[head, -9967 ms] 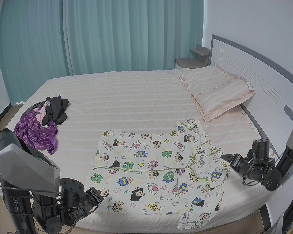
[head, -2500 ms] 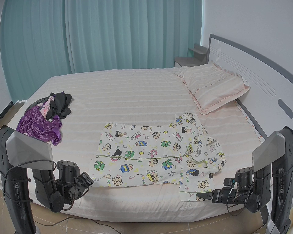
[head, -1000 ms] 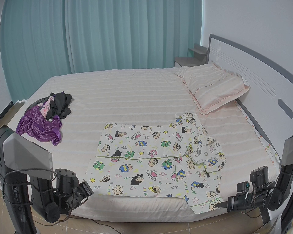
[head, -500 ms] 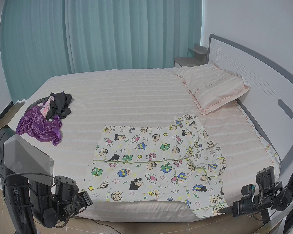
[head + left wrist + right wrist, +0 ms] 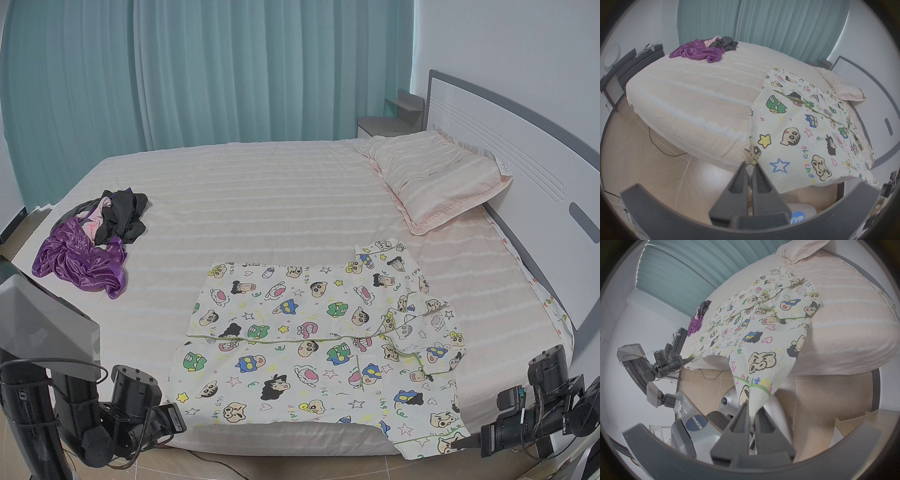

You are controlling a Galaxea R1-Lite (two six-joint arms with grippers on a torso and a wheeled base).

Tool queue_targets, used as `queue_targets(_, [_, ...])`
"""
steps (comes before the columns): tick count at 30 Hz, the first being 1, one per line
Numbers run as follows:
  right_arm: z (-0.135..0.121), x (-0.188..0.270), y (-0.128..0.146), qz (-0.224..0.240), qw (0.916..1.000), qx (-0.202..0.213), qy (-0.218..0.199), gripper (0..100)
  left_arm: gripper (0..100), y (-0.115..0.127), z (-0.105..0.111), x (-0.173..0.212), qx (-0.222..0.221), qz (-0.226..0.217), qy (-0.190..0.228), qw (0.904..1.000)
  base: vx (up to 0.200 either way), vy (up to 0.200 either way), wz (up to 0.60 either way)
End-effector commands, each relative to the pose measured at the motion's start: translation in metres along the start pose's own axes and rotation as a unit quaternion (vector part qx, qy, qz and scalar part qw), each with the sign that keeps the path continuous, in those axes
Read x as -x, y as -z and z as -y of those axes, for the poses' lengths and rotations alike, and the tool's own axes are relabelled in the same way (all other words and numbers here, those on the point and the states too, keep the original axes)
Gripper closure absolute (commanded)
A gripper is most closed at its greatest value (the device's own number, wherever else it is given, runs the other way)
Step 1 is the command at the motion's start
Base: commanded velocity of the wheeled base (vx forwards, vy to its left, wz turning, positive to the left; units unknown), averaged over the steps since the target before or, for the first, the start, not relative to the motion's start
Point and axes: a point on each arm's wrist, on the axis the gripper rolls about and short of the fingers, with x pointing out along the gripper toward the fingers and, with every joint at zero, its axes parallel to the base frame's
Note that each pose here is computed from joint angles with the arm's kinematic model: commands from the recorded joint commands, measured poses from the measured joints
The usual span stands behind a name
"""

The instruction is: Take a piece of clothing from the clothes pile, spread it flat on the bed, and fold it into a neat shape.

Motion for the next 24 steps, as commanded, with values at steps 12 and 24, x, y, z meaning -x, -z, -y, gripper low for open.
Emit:
queue_targets(12, [-0.007,0.006,0.012,-0.022,0.9996,0.019,0.005,100,100,0.007,-0.004,0.019,-0.045,-0.068,-0.03,0.9962,0.0,0.0,0.0])
queue_targets(24, [-0.014,0.015,-0.026,0.064,0.9976,0.025,-0.005,100,100,-0.037,0.008,-0.002,0.026,0.009,-0.012,0.9995,0.0,0.0,0.0])
